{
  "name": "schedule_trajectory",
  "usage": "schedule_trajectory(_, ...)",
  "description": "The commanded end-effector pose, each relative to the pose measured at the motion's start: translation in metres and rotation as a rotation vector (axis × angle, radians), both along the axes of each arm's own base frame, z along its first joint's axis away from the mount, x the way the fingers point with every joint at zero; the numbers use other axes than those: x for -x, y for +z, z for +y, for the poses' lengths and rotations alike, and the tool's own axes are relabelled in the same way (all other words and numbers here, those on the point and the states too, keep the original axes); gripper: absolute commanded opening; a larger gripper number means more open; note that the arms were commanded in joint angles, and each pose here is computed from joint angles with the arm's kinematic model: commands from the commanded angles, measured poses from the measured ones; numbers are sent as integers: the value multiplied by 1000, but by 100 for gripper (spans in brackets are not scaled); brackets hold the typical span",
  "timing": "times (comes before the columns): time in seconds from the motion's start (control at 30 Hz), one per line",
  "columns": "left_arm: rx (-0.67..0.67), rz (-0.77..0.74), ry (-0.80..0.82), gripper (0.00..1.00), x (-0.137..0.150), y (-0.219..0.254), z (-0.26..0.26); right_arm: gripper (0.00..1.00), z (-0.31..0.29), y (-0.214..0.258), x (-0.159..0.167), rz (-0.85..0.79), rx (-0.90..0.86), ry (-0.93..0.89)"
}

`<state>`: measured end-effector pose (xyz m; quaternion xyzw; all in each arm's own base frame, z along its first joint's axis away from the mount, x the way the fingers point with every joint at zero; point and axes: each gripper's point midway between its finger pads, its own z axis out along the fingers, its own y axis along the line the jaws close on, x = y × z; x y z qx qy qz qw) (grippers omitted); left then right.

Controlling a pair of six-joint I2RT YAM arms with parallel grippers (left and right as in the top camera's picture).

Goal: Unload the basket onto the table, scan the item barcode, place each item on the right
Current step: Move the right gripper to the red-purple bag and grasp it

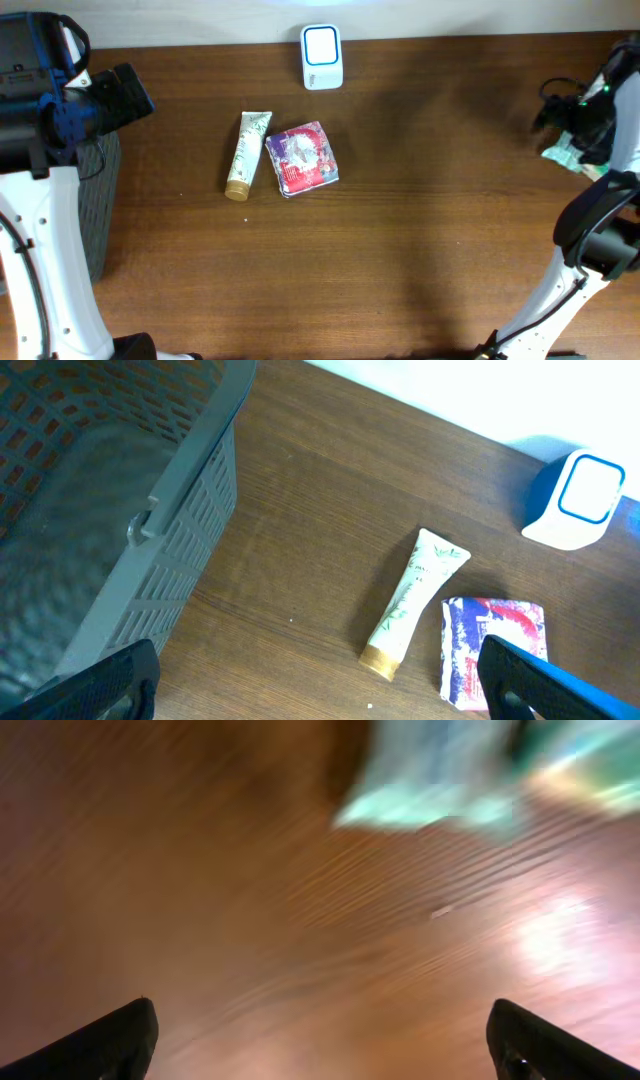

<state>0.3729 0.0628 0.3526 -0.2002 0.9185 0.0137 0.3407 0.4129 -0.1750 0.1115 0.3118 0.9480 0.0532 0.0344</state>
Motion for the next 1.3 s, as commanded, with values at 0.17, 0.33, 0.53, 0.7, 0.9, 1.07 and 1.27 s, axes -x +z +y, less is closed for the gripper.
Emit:
schedule_trajectory(0.17,-1,-10,11,99,2,4,2,99,230,5,-41,-78,-178,520)
schedule_trajectory(0.33,-1,-10,11,99,2,4,2,99,366,11,-45,-222,-171,816)
schedule_trajectory(0.53,-1,-10,11,99,2,4,2,99,416,-28,-30,-170,-116,930)
schedule_trajectory(0.7,-1,-10,11,99,2,4,2,100,434,-76,-18,-73,-277,931)
schedule_trajectory(0.9,-1,-10,11,99,2,4,2,4,419,-65,-28,-92,-266,896)
schedule_trajectory(1.07,-1,-10,11,99,2,4,2,4,303,66,-47,-229,359,720)
schedule_trajectory(1.27,-1,-10,11,99,2,4,2,4,204,67,-24,-5,920,540)
